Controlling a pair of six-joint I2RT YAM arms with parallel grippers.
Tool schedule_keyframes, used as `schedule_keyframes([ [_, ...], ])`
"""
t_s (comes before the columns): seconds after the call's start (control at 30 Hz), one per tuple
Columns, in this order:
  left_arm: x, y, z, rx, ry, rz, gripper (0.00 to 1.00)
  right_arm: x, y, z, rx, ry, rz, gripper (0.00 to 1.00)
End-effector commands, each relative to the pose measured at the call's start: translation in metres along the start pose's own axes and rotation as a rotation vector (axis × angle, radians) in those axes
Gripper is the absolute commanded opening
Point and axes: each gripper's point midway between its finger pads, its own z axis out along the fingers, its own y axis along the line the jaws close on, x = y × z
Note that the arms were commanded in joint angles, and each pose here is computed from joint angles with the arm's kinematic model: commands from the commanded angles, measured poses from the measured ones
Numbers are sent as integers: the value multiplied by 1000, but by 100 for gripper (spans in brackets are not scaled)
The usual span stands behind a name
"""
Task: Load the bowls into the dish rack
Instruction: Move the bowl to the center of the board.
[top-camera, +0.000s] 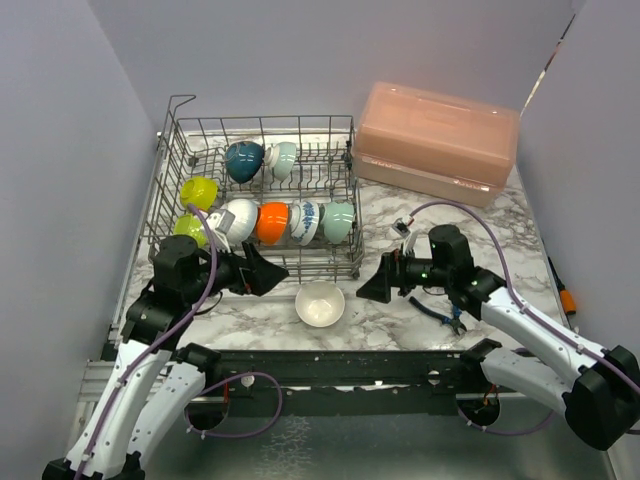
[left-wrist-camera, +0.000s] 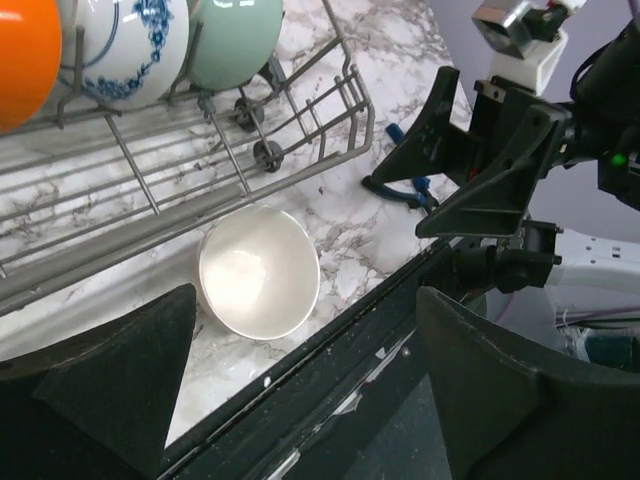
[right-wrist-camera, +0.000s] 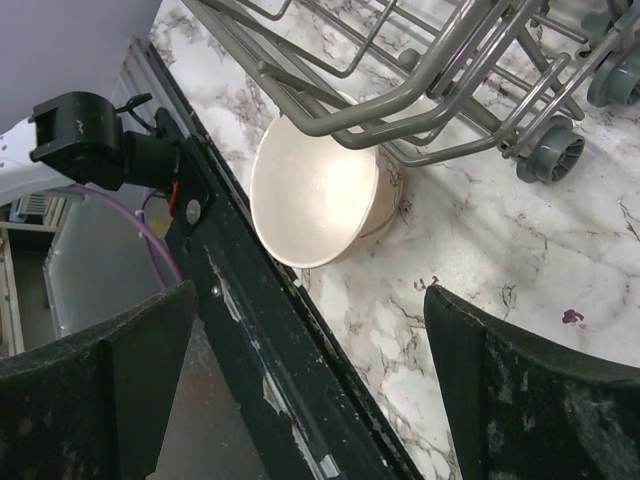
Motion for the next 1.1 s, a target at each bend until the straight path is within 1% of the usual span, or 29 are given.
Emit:
schedule_keyframes([
  [0.0, 34, 15, 6, -8, 103, -58, 87, 6, 2, 3, -33, 8, 1, 100],
  [0.13, 51, 25, 11, -30, 165, -106, 79, 13, -2, 6, -34, 23, 15, 99],
  [0.2, 58, 30, 14, -47, 196, -117, 76, 16, -5, 7, -31, 24, 22, 98],
  [0.43, 87, 52, 26, -179, 302, -111, 74, 26, -17, 14, -8, 50, 60, 93],
  [0.53, 96, 51, 35, -236, 345, -82, 73, 32, -23, 16, 15, 61, 89, 92],
  [0.63, 95, 52, 43, -294, 310, -83, 73, 30, -25, 19, 17, 48, 89, 91],
  [0.7, 102, 52, 49, -328, 305, -97, 73, 32, -27, 19, 25, 49, 96, 90],
  [0.83, 114, 61, 58, -455, 254, -108, 73, 33, -31, 18, 46, 50, 102, 90],
  [0.93, 121, 56, 66, -473, 210, -139, 68, 30, -31, 17, 53, 42, 95, 90],
  [1.07, 139, 57, 76, -488, 187, -178, 65, 27, -30, 17, 52, 34, 85, 90],
])
